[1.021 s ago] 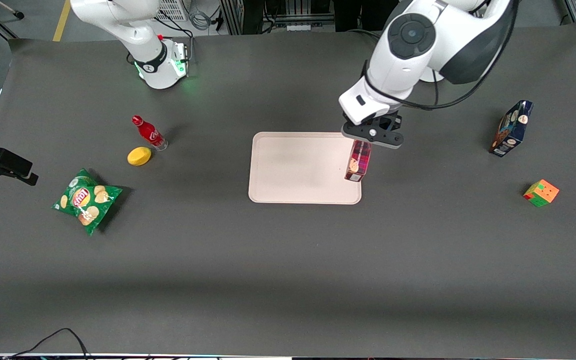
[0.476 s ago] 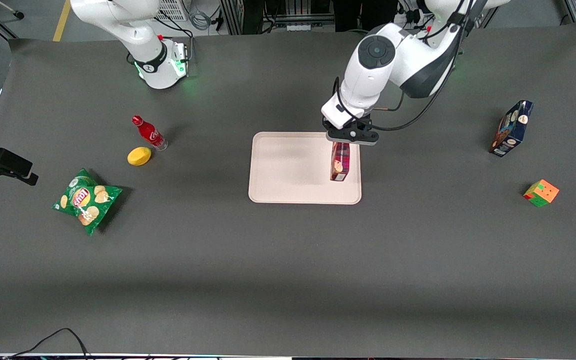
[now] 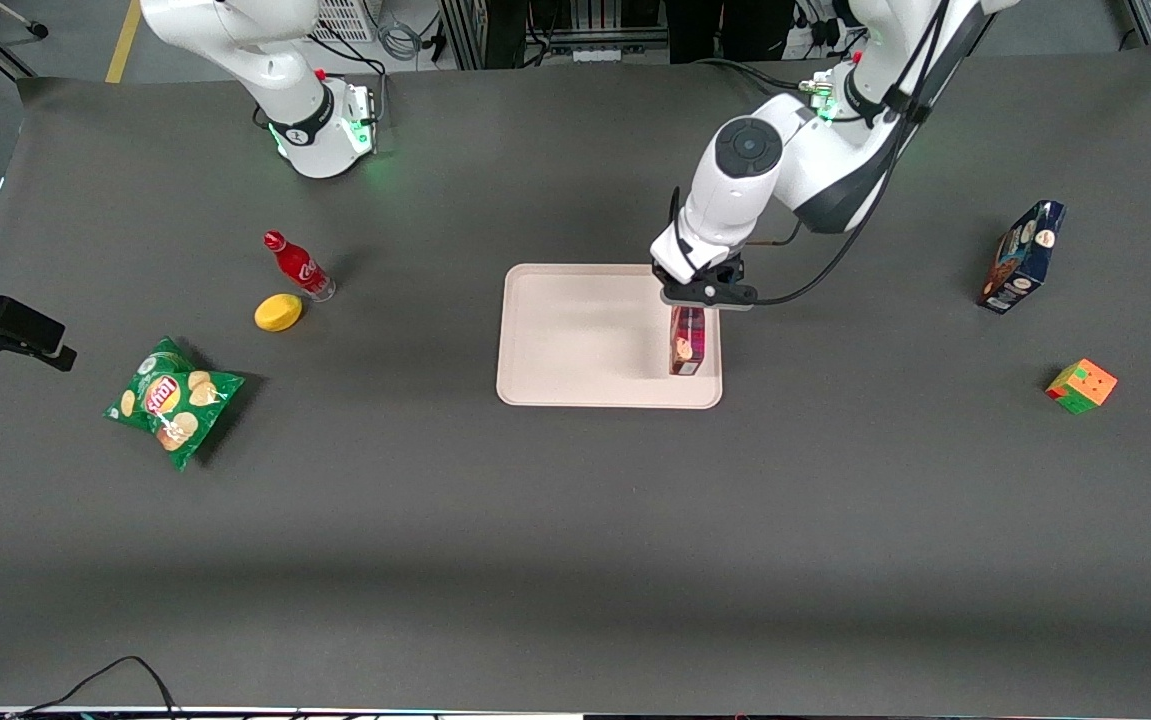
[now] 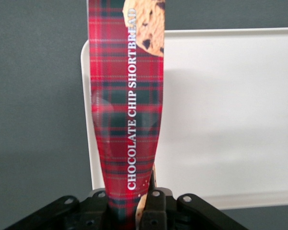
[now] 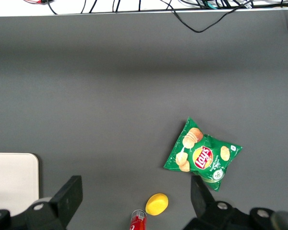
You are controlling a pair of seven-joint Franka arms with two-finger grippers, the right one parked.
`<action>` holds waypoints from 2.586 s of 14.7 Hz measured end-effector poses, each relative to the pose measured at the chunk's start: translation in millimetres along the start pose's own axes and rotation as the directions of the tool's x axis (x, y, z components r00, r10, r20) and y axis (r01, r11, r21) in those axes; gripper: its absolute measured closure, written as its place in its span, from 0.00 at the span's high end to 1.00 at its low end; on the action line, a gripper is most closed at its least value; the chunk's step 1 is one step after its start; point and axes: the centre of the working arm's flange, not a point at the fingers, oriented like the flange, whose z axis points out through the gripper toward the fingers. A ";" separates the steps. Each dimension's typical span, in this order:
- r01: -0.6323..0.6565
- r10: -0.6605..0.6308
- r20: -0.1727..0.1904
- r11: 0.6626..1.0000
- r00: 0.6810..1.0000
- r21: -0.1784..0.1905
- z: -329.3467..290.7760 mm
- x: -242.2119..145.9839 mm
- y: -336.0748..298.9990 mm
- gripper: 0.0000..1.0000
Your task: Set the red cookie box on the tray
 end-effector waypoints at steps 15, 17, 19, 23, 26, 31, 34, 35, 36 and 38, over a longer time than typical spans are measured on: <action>-0.005 0.007 -0.045 0.998 0.999 0.057 84.7 -2.8 -4.0 0.23; 0.001 0.002 -0.049 0.999 0.999 0.053 83.3 -0.4 -3.2 0.24; 0.003 0.000 -0.050 0.999 0.999 0.051 83.9 2.3 -3.6 0.40; 0.006 -0.003 -0.063 0.999 0.998 0.042 82.3 12.4 -3.0 0.81; 0.031 -0.027 -0.097 0.999 0.995 0.038 67.5 34.7 -2.1 1.00; 0.020 -0.008 -0.112 0.994 0.994 0.104 27.6 65.9 -6.1 1.00; -0.022 0.030 -0.044 0.985 0.999 0.170 -43.9 88.6 -18.8 1.00; -0.053 0.053 0.005 0.980 0.999 0.194 -80.0 96.0 -25.5 1.00; -0.078 0.070 0.045 0.974 0.997 0.213 -120.6 104.0 -34.9 1.00; -0.099 0.080 0.085 0.965 0.993 0.244 -201.6 115.4 -58.7 1.00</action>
